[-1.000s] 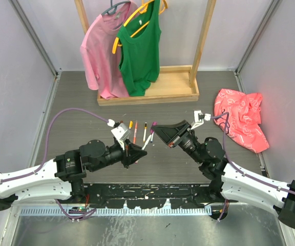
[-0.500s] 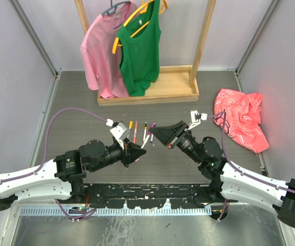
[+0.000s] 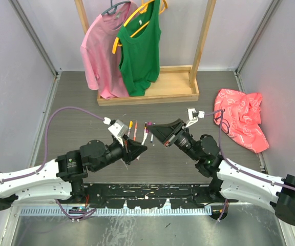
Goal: Insert the pens into the pen caps
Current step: Insert the pen cap onto the pen, then press the pen cap onto the pen, then place the pen at the center of the board.
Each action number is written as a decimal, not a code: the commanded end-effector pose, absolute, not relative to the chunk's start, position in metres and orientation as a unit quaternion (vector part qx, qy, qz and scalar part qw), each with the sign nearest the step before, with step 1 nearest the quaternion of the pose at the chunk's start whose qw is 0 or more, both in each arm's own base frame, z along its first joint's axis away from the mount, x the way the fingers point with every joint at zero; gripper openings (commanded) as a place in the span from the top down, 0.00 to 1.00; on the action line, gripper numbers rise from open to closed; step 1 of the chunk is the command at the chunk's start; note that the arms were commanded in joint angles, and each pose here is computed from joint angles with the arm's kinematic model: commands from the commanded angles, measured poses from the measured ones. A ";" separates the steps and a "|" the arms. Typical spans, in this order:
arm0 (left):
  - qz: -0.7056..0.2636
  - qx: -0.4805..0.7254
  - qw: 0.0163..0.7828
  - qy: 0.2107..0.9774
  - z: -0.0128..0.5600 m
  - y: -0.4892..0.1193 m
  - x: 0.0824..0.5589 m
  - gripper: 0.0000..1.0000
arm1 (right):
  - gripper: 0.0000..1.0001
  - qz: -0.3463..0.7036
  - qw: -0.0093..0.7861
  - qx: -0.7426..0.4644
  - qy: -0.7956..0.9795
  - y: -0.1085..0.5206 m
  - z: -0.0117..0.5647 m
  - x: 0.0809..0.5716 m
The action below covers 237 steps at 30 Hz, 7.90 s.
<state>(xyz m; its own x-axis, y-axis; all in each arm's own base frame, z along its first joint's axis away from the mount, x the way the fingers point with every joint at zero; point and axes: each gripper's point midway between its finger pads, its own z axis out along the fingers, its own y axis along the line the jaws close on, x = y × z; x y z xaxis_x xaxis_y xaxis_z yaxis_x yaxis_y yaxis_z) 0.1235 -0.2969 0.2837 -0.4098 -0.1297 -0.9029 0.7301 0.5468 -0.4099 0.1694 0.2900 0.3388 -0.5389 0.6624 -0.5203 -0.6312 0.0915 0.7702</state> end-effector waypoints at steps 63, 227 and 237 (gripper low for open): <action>-0.462 0.254 0.487 0.697 0.300 -0.300 0.104 1.00 | 0.47 0.602 0.542 -0.065 0.583 0.289 0.382 0.161; -0.217 0.135 0.436 0.863 0.216 -0.176 0.204 1.00 | 0.00 0.344 0.461 -0.076 0.815 0.275 0.189 0.155; -0.112 0.134 0.378 0.909 0.170 -0.156 0.261 1.00 | 0.00 0.345 0.419 -0.063 0.837 0.278 0.167 0.146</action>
